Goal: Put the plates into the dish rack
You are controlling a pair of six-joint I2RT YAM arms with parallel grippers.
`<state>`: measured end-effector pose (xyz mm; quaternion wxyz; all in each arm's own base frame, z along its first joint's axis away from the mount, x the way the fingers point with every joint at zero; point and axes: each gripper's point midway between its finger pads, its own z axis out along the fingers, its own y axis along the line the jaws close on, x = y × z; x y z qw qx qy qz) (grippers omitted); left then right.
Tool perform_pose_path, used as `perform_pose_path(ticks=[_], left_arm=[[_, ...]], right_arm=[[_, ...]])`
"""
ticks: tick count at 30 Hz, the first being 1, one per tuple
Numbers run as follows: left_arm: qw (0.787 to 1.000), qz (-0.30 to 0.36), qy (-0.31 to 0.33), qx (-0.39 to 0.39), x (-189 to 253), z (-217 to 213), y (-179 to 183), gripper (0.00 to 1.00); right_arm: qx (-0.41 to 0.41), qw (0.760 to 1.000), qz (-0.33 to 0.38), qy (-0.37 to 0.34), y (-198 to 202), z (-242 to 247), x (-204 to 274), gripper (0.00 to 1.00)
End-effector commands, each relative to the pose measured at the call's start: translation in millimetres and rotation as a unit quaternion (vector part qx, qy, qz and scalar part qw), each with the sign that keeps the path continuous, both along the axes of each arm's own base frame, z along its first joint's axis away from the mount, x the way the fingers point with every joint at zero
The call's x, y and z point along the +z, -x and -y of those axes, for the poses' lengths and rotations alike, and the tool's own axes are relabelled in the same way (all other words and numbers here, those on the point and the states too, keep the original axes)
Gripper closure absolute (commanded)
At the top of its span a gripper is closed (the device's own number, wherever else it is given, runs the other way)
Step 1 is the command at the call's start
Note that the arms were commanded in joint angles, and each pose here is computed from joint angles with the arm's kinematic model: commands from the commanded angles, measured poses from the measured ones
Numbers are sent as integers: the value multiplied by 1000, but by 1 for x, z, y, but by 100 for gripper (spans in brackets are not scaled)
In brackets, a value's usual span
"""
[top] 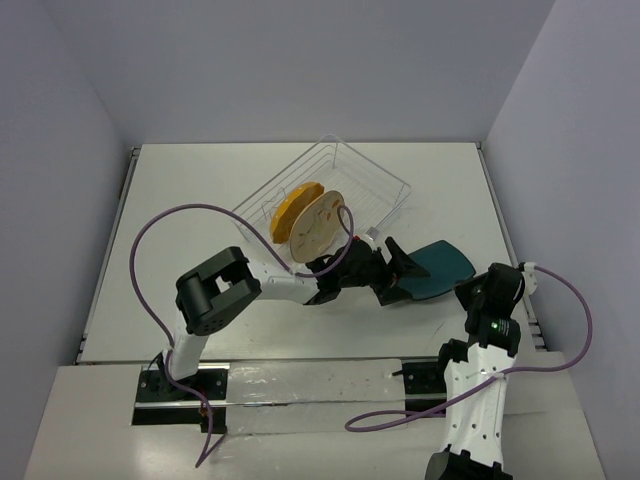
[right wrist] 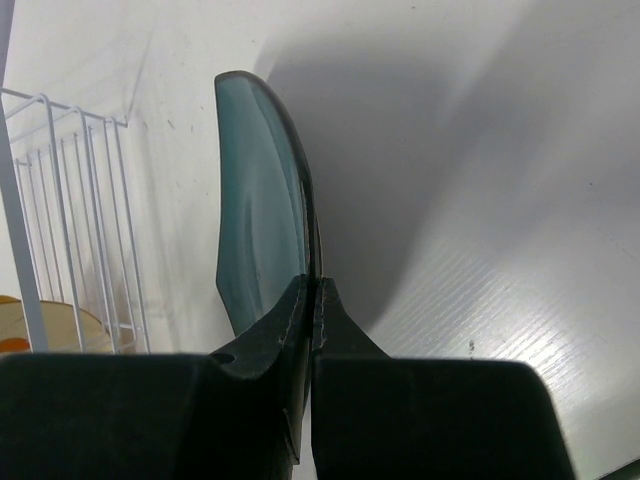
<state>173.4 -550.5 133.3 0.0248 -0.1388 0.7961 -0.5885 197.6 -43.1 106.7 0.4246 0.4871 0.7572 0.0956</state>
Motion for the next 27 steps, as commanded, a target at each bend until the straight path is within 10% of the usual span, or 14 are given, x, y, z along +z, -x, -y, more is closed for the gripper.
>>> perform_pose_path(ticks=[1, 27], left_arm=[[987, -125, -94, -21, -79, -21, 42, 2], [983, -112, -140, 37, -73, -49, 32, 1]], right_arm=[[30, 997, 65, 9, -15, -7, 41, 100], [59, 997, 57, 5, -14, -17, 47, 100]])
